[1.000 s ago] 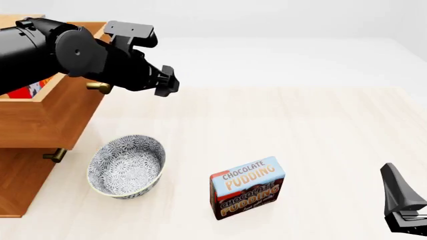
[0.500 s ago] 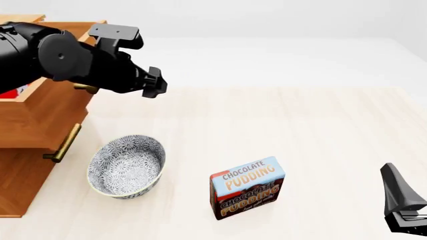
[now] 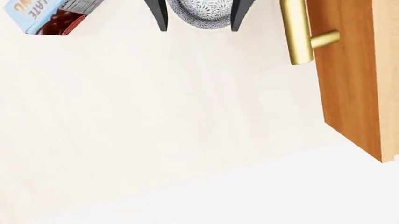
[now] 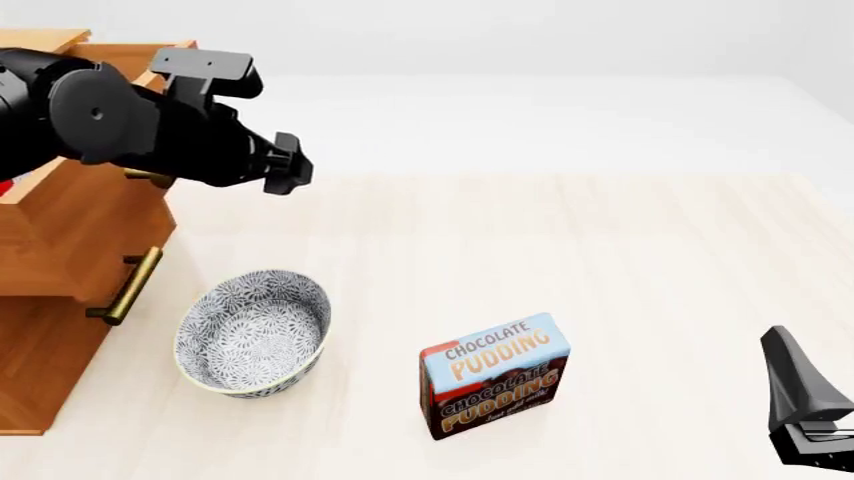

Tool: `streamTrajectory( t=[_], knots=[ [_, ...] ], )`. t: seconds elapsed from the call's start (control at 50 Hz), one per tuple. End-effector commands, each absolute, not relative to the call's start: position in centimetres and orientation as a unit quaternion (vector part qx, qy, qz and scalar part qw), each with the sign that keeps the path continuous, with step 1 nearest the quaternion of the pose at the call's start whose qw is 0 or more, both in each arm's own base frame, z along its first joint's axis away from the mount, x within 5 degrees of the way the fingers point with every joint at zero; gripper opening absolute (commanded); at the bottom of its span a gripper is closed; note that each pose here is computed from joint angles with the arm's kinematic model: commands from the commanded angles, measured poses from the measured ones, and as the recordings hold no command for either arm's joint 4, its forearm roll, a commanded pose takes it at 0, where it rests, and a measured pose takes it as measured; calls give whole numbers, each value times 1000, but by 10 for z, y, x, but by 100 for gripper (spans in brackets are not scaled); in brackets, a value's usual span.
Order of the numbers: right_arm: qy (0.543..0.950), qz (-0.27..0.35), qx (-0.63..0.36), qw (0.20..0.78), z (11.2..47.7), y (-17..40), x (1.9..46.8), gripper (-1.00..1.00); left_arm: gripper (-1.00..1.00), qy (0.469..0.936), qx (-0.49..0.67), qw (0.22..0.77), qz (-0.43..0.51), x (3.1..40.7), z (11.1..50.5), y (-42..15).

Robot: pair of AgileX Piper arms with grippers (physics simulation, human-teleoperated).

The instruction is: Put the butter at the back in the top drawer of the cabinet and close it.

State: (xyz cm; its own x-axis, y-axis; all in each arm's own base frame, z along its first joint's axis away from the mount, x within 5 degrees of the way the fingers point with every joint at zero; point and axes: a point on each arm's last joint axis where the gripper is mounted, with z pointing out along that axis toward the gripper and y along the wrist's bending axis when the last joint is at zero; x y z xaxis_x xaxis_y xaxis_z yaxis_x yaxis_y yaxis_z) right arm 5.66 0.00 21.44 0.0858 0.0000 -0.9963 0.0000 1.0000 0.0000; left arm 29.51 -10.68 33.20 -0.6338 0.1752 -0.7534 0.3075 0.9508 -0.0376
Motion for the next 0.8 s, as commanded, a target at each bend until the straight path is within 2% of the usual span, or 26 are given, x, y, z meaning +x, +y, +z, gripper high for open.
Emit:
streamTrajectory(
  t=[0.02, 0.8],
  knots=[
    [676, 0, 0, 737, 214, 0, 57, 100, 100, 903, 119, 406, -74, 296, 330, -96],
    [676, 0, 0, 737, 214, 0, 57, 100, 100, 904, 77, 418, -45, 297, 328, -58]
  ],
)
